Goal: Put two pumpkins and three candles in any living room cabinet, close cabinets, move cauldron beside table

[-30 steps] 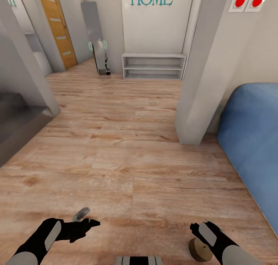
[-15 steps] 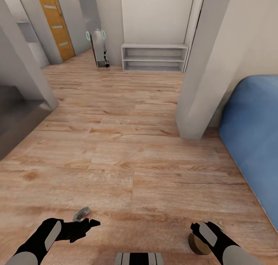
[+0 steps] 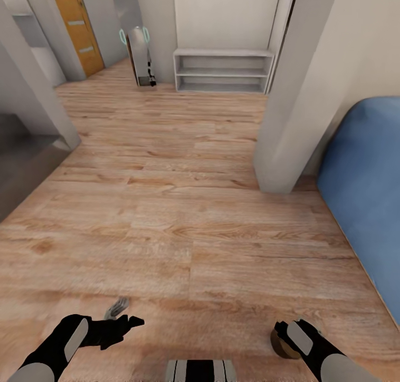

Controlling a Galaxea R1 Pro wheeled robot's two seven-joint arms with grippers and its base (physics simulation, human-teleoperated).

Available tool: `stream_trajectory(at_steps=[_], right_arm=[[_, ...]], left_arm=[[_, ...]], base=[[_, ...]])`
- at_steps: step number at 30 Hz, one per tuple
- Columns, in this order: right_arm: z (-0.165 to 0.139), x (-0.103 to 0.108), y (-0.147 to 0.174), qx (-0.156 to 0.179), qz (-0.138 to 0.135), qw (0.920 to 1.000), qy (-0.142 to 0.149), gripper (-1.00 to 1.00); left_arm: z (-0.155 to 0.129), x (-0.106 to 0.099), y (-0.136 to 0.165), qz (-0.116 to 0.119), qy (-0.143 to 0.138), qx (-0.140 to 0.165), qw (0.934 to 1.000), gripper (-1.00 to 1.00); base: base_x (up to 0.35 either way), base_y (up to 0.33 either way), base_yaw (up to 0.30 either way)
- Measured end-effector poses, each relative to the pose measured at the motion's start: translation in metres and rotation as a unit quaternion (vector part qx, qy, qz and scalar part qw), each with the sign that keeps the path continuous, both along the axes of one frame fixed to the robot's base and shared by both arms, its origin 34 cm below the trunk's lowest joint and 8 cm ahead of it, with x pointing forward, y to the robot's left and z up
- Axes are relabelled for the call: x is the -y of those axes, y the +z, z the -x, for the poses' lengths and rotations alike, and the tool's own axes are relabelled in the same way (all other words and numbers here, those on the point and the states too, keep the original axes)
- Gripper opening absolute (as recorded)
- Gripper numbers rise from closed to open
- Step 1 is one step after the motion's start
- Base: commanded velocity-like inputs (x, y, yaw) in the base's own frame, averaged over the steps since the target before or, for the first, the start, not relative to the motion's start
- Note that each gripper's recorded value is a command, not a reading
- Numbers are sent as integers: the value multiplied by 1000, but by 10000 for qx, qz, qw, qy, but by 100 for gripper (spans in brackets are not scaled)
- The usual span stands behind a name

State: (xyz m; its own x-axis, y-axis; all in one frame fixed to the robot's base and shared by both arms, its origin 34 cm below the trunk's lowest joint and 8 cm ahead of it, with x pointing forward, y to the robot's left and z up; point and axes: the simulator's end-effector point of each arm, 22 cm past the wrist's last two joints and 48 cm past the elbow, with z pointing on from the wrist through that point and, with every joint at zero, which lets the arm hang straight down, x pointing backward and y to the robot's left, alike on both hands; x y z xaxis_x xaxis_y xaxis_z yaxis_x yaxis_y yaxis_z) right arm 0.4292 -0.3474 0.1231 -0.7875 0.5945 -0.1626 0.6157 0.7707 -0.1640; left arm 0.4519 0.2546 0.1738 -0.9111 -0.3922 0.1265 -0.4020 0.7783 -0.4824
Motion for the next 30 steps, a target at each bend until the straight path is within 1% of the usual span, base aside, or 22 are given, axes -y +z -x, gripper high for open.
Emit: stream_trajectory(at_steps=[3, 18, 21, 22, 30], right_arm=[[4, 0, -5, -59, 2, 10000, 8, 100], [4, 0, -5, -60, 2, 10000, 26, 100], [5, 0, -5, -60, 4, 10000, 10, 100], [5, 0, -5, -60, 3, 10000, 6, -100], [5, 1, -4, -93, 10, 10000, 34, -100]], left_arm=[[4, 0, -5, 1, 2, -61, 10000, 100], [4, 0, -5, 5, 0, -63, 10000, 100], [4, 0, -5, 5, -2, -66, 10000, 100], [4, 0, -5, 6, -2, -66, 10000, 100], [4, 0, -5, 7, 1, -64, 10000, 100]], base=[[0, 0, 0], [0, 0, 0], [104, 0, 0], [87, 0, 0], [19, 0, 0]])
